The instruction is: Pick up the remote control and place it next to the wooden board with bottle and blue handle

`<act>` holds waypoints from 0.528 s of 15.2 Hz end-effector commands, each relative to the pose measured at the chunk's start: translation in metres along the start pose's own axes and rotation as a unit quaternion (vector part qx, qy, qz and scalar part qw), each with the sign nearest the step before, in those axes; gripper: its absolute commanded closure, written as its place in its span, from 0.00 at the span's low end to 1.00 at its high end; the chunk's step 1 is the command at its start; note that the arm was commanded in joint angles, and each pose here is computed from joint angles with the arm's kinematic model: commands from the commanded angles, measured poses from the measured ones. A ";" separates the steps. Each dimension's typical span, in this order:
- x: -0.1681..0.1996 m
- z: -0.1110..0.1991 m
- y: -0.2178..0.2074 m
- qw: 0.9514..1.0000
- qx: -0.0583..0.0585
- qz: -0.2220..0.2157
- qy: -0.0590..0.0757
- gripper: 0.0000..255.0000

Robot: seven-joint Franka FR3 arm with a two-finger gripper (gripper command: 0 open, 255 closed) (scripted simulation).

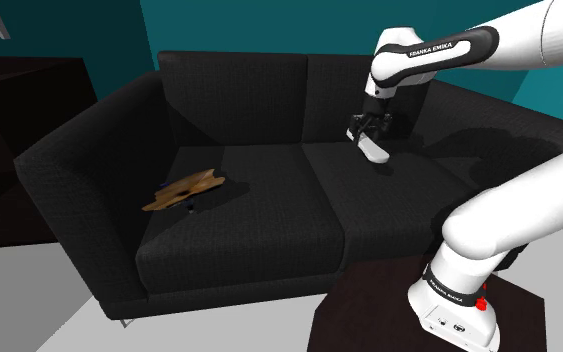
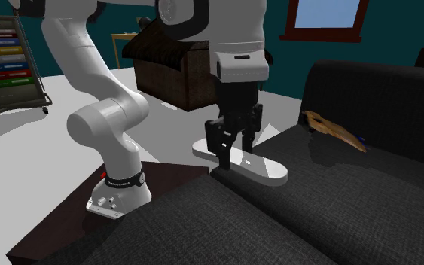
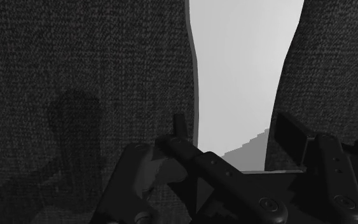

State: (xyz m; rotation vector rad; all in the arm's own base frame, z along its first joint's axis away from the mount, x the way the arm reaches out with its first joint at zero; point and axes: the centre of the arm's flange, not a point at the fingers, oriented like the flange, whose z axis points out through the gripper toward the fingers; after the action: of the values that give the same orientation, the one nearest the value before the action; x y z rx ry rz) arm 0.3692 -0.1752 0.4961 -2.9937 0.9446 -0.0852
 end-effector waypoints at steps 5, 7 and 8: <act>0.021 0.003 -0.076 1.000 0.000 0.000 0.000 1.00; 0.027 0.004 -0.102 1.000 0.000 0.000 0.000 1.00; 0.030 0.004 -0.115 1.000 0.000 0.000 0.000 1.00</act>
State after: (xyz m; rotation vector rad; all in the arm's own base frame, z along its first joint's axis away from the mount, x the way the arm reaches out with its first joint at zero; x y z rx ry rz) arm 0.4495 -0.1083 0.5006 -2.9935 0.9448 -0.0849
